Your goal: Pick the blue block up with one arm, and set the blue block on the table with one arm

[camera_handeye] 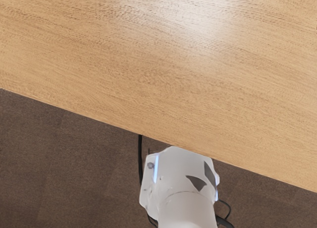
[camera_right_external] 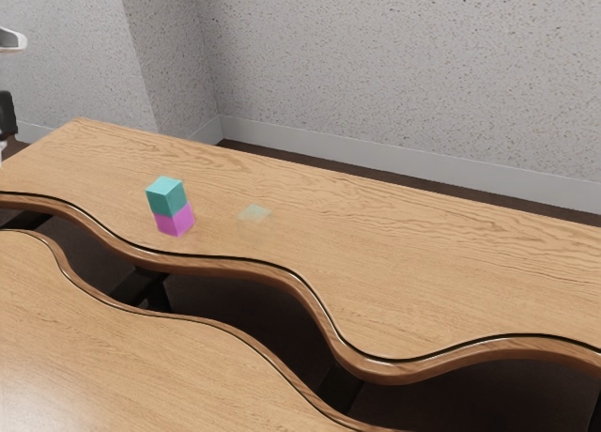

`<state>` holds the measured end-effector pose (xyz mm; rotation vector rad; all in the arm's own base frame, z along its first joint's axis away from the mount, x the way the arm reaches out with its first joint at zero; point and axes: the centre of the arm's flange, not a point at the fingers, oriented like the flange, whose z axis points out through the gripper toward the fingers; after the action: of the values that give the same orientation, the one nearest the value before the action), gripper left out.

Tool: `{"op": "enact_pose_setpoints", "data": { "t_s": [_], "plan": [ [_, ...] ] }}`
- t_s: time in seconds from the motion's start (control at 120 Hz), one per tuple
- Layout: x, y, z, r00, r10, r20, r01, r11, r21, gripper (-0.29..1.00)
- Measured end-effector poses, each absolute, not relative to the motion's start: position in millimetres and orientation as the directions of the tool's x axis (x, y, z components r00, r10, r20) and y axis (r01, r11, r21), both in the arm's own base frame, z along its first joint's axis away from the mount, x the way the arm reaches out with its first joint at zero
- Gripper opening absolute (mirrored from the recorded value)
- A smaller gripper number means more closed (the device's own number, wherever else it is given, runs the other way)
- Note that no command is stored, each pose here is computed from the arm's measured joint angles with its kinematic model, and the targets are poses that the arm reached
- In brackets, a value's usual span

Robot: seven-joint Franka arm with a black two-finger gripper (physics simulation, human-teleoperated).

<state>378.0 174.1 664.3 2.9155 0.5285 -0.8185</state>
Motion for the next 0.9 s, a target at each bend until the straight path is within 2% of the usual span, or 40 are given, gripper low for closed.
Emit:
{"op": "enact_pose_setpoints", "data": {
  "t_s": [0.117,0.267,0.375,0.442,0.483,0.633,0.8,0.9],
  "plan": [
    [407.0,188.6,659.6,0.891,0.328,-0.314,0.329,-0.943,-0.049,0.70],
    [427.8,196.0,669.4,0.936,0.320,-0.148,0.313,-0.947,-0.067,0.70],
    [425.6,191.7,735.3,0.953,0.301,0.031,0.302,-0.950,-0.079,0.70],
    [430.0,163.9,774.6,0.962,0.241,0.126,0.253,-0.963,-0.090,0.70],
    [452.8,149.1,765.3,0.972,0.205,0.117,0.217,-0.971,-0.102,0.70],
    [541.8,133.7,677.3,0.989,0.146,0.014,0.147,-0.981,-0.125,0.70],
    [560.4,173.5,628.0,0.985,0.170,0.020,0.171,-0.977,-0.123,0.70],
    [573.6,193.5,581.2,0.986,0.167,0.018,0.167,-0.977,-0.133,0.70]
  ]
}}
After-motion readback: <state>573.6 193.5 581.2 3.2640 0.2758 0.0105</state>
